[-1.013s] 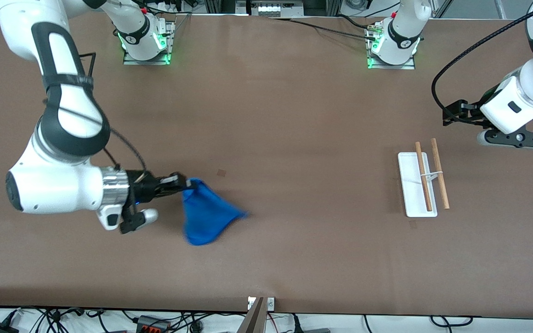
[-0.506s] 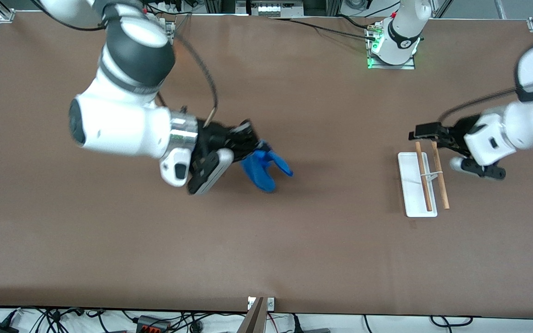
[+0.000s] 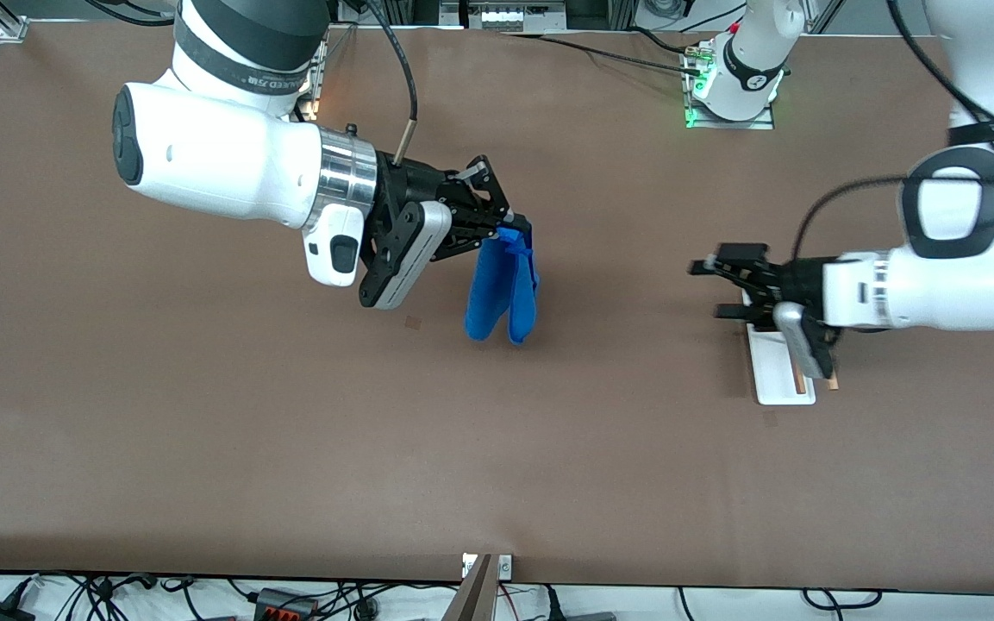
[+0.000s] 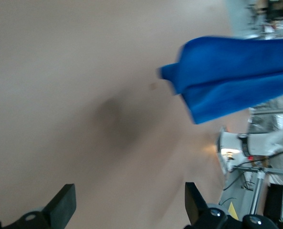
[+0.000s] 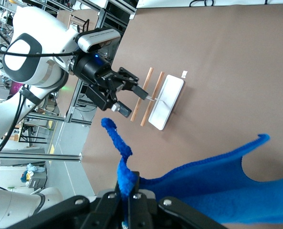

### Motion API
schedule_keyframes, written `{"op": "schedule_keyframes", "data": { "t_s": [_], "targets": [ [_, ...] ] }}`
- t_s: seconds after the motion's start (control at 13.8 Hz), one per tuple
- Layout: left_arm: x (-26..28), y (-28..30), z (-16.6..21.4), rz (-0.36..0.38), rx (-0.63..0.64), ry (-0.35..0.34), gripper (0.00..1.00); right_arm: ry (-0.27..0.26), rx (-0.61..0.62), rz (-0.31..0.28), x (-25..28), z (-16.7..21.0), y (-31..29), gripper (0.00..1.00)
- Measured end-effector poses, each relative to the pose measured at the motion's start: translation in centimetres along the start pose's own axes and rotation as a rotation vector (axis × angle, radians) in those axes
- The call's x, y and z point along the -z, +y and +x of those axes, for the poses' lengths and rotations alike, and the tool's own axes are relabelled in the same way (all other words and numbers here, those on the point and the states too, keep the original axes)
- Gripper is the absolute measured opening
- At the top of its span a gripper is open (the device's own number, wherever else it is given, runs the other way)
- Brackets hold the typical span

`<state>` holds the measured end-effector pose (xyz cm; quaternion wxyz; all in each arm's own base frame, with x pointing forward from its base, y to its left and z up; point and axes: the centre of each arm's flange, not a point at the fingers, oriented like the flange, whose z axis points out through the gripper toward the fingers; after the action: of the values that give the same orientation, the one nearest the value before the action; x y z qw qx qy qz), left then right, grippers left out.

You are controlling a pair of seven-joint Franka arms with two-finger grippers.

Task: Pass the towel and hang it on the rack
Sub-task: 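Carry the towel toward center while the left gripper reaches toward it, then grasp the hanging towel with the left gripper beside the right gripper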

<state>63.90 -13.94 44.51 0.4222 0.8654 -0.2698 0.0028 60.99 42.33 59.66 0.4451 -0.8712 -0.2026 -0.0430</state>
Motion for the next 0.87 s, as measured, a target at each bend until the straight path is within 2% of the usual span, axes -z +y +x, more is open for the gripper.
{"op": "schedule_keyframes", "data": {
  "t_s": [0.14,0.22,0.43,0.87],
  "targets": [
    [-2.2,1.8,1.6,-0.075,-0.154,0.066,1.00,-0.005,0.004,0.002,-0.4,-0.1,-0.3,0.03],
    [-3.4,2.4,2.3,-0.084,-0.235,0.087,1.00,-0.005,0.005,0.003,-0.4,-0.2,-0.4,0.03],
    [-7.6,5.2,4.1,-0.061,-0.431,0.103,1.00,0.000,0.005,0.003,-0.4,-0.1,-0.4,0.03],
    [-13.5,10.8,6.2,0.006,-0.670,0.118,1.00,0.001,0.008,0.003,-0.5,-0.1,-0.5,0.03]
  ]
}}
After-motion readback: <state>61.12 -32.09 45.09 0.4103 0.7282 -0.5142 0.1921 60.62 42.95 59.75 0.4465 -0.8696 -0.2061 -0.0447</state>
